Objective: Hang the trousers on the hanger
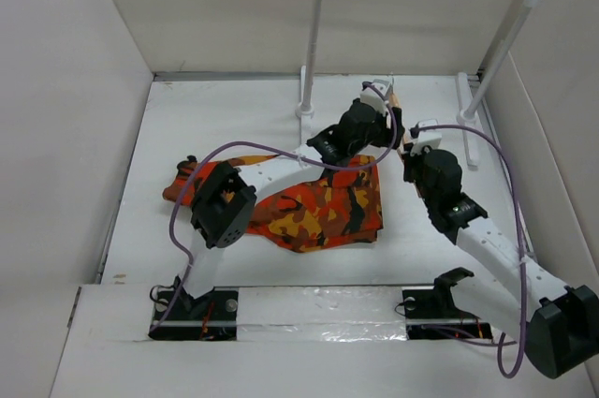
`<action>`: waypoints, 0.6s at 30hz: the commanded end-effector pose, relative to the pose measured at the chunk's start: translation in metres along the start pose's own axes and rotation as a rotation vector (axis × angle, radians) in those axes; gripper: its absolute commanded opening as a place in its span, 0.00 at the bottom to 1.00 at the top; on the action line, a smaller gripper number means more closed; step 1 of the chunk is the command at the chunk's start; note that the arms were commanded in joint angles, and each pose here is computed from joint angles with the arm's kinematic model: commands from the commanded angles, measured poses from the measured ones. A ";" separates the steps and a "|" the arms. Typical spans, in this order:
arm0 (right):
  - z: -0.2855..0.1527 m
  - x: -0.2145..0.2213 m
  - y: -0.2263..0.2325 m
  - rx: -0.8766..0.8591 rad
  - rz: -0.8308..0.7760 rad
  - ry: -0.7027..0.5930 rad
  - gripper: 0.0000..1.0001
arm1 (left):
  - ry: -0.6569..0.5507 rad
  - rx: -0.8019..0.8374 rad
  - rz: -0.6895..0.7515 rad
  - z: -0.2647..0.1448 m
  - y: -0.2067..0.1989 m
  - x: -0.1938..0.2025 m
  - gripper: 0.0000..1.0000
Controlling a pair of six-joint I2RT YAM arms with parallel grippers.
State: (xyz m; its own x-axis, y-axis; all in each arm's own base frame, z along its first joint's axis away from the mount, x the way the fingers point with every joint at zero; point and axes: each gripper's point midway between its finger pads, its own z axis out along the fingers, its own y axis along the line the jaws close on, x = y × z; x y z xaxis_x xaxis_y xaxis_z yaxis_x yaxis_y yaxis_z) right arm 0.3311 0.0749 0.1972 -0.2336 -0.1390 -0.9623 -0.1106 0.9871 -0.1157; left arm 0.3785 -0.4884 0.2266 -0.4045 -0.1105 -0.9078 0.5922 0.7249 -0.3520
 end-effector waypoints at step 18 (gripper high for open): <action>-0.011 0.038 0.043 -0.001 -0.069 0.063 0.00 | -0.161 -0.143 0.028 0.032 0.021 -0.026 0.58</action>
State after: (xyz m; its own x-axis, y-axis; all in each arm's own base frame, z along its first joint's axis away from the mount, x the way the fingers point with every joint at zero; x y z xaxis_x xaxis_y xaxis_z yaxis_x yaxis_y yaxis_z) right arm 0.3089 0.1038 0.1540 -0.3085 -0.2197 -0.9255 -0.1344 0.9733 -0.1863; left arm 0.4140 -0.4915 0.2047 -0.3414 -0.1466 -0.9284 0.5019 0.8067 -0.3120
